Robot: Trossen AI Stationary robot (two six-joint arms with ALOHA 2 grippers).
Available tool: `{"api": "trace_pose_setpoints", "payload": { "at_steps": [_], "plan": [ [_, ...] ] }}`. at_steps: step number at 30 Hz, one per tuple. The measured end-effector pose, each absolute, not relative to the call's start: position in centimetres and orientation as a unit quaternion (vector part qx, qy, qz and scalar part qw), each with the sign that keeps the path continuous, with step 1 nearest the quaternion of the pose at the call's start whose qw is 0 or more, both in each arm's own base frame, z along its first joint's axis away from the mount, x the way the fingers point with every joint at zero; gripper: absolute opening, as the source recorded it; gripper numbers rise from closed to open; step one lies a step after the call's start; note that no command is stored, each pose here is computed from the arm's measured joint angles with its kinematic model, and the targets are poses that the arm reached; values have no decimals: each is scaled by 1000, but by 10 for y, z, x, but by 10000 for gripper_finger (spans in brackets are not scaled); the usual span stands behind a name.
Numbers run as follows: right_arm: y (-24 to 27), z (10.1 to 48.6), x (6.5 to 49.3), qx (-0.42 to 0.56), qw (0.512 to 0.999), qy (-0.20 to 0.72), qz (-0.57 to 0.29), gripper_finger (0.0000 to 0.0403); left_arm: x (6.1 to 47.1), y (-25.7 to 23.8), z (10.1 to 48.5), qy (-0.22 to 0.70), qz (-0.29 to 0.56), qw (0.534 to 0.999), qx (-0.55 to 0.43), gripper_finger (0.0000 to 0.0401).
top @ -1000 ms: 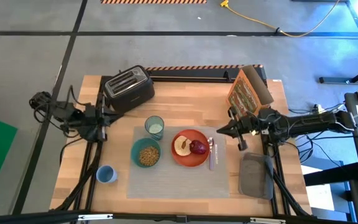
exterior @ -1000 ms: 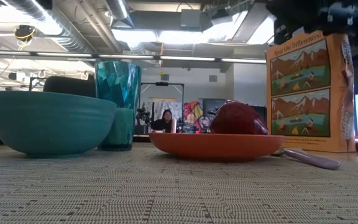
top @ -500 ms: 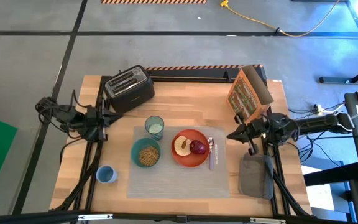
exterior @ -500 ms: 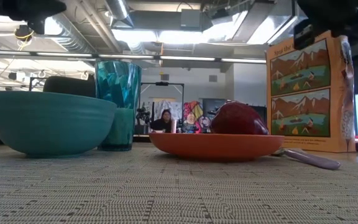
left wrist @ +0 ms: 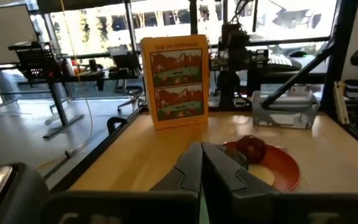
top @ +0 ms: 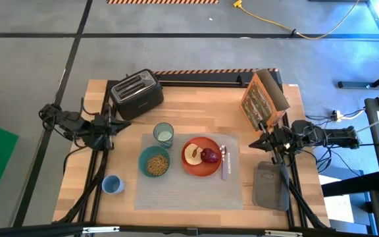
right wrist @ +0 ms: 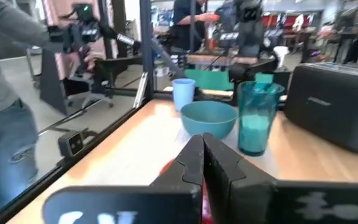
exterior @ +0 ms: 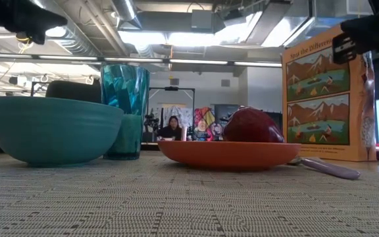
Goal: Arrange a breakfast setting
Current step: Return to Home Position
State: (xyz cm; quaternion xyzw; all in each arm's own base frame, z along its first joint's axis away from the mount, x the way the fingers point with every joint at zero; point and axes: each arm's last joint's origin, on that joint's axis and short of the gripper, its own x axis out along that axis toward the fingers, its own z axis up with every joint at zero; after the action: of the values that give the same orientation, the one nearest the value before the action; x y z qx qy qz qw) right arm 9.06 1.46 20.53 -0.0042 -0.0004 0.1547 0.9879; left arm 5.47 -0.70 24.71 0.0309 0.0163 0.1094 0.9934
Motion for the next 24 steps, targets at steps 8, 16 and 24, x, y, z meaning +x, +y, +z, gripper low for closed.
{"api": "trace_pose_setpoints", "payload": {
  "at_steps": [8,16,24],
  "plan": [
    [12,206,83,-10,992,-18,128,0,69,-15,224,-2,97,995,0,0],
    [13,197,90,-5,989,-81,128,0,83,-24,199,-56,67,996,-34,0],
    [13,183,95,19,988,-88,125,0,90,-25,181,-74,48,994,-69,0]
  ]
}}
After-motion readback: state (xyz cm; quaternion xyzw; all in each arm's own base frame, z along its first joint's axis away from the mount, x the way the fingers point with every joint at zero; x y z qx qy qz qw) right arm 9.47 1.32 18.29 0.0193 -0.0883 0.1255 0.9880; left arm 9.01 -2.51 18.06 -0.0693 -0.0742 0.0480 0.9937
